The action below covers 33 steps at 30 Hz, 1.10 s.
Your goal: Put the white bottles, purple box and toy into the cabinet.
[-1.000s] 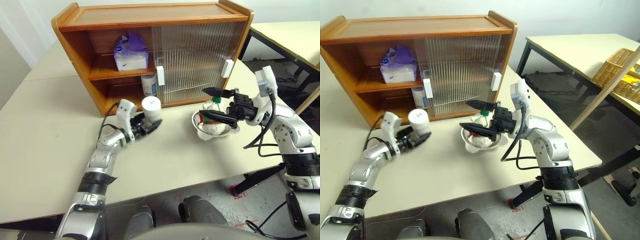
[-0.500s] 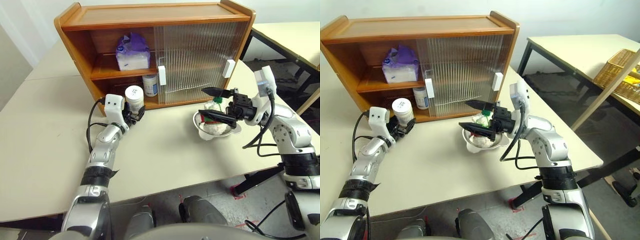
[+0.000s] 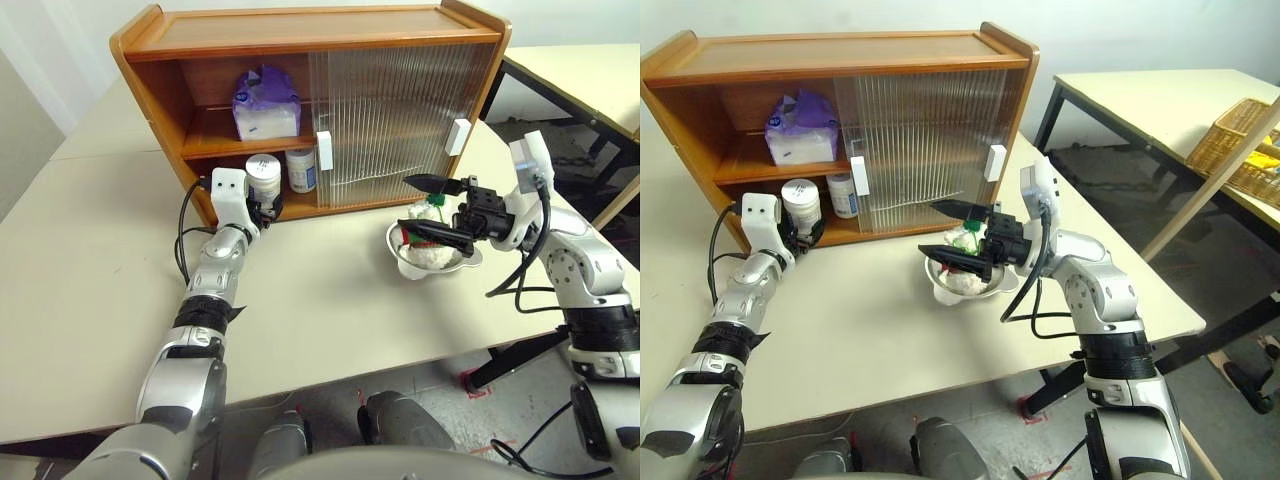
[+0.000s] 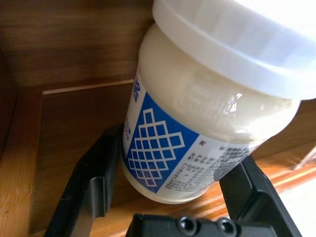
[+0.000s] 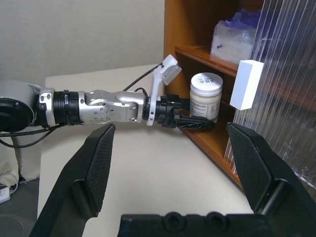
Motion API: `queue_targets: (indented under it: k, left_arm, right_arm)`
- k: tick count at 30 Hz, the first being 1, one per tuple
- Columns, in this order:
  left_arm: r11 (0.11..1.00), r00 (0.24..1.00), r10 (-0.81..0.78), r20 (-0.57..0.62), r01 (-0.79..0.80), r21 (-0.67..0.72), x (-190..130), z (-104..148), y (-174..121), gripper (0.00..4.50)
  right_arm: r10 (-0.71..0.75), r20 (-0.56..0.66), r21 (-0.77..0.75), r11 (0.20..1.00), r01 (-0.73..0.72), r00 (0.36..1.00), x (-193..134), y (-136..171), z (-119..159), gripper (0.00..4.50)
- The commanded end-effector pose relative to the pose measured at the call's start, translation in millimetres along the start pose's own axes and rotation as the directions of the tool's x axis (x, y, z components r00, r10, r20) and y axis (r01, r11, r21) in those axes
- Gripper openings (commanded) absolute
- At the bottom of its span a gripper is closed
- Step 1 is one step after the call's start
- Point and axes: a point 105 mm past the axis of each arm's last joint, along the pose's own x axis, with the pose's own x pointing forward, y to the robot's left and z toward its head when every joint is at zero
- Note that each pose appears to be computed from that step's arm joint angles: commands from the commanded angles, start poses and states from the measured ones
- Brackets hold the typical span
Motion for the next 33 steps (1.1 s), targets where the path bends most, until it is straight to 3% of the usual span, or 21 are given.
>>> queue_targets:
  k: [1, 17, 33]
  left_arm:
    - [1.000, 0.999, 0.023, 0.040, -0.023, -0.001, 4.7, 9.5, 3.7, 3.30]
    - [0.996, 0.997, 0.069, 0.035, -0.067, -0.057, 13.1, 12.9, 16.7, 3.30]
    - [0.993, 0.998, 0.062, -0.017, -0.063, -0.096, 20.3, 8.6, 11.6, 3.30]
  right_arm:
    - [0.003, -0.008, -0.013, 1.000, -0.003, 1.000, 0.5, -0.6, 3.6, 4.50]
    - [0.019, -0.005, -0.004, 1.000, -0.019, 1.000, 1.3, 0.8, 2.9, 4.50]
    - [0.019, -0.002, -0.005, 1.000, -0.019, 1.000, 3.2, 1.4, 1.9, 4.50]
